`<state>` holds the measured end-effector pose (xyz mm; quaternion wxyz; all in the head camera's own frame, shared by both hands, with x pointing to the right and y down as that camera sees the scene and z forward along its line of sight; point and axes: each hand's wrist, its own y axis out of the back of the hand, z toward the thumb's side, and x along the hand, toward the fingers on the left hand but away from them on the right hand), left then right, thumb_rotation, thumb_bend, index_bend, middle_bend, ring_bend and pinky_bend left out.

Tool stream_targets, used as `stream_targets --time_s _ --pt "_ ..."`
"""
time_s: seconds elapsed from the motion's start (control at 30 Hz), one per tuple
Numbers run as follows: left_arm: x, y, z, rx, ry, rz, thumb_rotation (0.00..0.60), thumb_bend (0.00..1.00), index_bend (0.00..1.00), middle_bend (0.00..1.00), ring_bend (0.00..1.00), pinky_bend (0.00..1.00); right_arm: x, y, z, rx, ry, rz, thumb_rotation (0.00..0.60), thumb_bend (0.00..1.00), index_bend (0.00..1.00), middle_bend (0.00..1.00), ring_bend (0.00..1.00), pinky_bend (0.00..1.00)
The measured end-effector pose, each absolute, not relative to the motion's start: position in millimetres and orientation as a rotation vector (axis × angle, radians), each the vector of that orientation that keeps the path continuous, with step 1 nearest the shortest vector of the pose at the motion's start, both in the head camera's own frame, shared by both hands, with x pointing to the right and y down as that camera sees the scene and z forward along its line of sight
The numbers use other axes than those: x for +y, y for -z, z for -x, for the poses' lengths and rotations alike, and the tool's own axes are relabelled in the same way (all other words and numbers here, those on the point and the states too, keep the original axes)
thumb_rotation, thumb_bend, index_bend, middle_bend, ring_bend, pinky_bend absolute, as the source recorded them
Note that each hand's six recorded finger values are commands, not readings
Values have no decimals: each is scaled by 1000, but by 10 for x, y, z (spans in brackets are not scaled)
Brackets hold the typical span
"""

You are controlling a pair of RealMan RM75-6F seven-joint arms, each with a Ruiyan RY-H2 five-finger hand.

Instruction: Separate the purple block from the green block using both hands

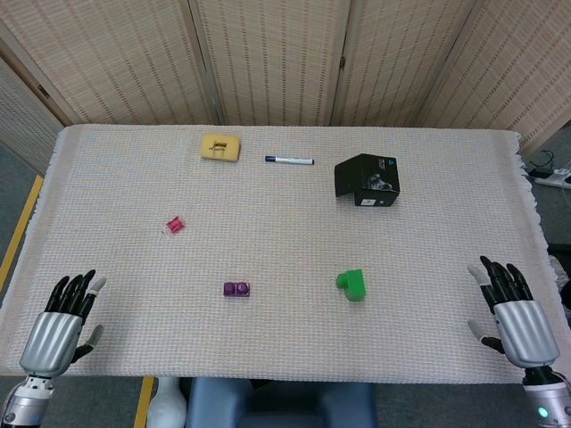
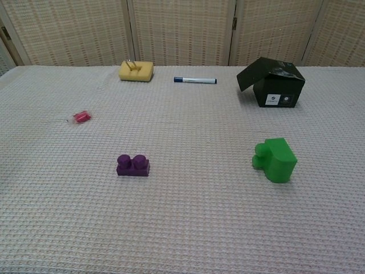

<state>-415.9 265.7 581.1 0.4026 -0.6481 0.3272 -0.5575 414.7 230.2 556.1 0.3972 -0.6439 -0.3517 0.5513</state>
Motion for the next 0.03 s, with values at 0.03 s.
stream_targets --time_s 0.03 --pt "2668 -5826 4161 813 1418 1633 600 426 31 0 0 0 2302 -5567 -4134 -887 -1393 1631 600 302 0 0 0 0"
